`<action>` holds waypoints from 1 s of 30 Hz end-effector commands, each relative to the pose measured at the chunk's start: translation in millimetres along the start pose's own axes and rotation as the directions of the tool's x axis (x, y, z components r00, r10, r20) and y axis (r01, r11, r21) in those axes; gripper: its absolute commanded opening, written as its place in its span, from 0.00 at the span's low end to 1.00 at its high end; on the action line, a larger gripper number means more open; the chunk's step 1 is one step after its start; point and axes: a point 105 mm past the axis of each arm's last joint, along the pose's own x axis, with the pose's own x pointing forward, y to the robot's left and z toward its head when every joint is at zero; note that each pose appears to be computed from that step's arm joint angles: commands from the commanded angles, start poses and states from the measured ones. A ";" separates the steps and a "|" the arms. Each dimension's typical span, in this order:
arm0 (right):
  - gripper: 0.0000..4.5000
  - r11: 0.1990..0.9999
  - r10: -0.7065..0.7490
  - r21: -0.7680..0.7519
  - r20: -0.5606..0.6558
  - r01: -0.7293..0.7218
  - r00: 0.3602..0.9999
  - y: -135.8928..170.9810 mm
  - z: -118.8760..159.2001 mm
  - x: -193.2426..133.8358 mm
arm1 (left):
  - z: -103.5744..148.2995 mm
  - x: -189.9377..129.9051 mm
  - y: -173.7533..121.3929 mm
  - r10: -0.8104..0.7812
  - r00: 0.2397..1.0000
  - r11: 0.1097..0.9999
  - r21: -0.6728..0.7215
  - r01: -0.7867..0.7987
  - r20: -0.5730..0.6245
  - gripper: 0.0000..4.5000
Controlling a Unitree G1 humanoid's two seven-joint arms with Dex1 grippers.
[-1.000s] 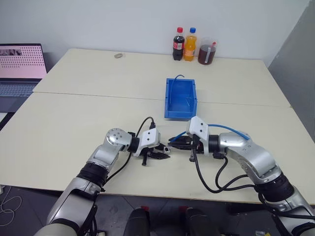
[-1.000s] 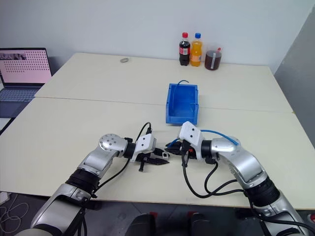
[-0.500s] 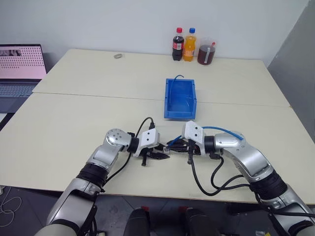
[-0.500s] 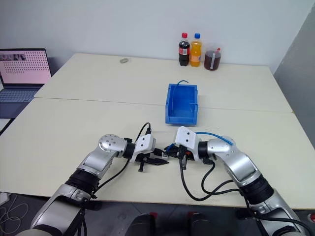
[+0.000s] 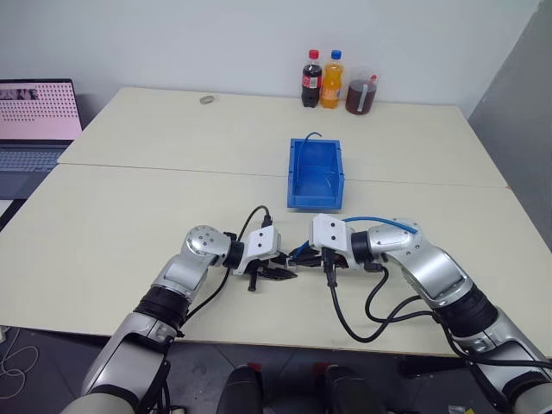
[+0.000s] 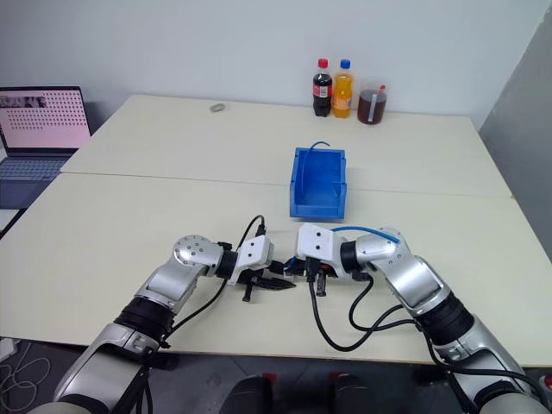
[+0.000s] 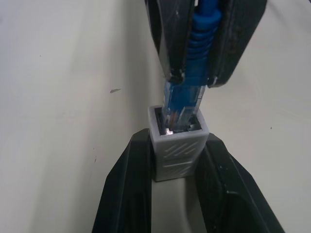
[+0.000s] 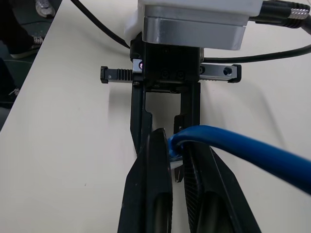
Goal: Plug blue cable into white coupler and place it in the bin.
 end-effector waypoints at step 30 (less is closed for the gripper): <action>0.01 0.993 0.093 0.085 -0.124 -0.083 0.988 11.2 -32.8 23.6 | -8.8 6.8 -8.9 0.023 1.000 1.000 -0.002 -0.023 -0.017 0.19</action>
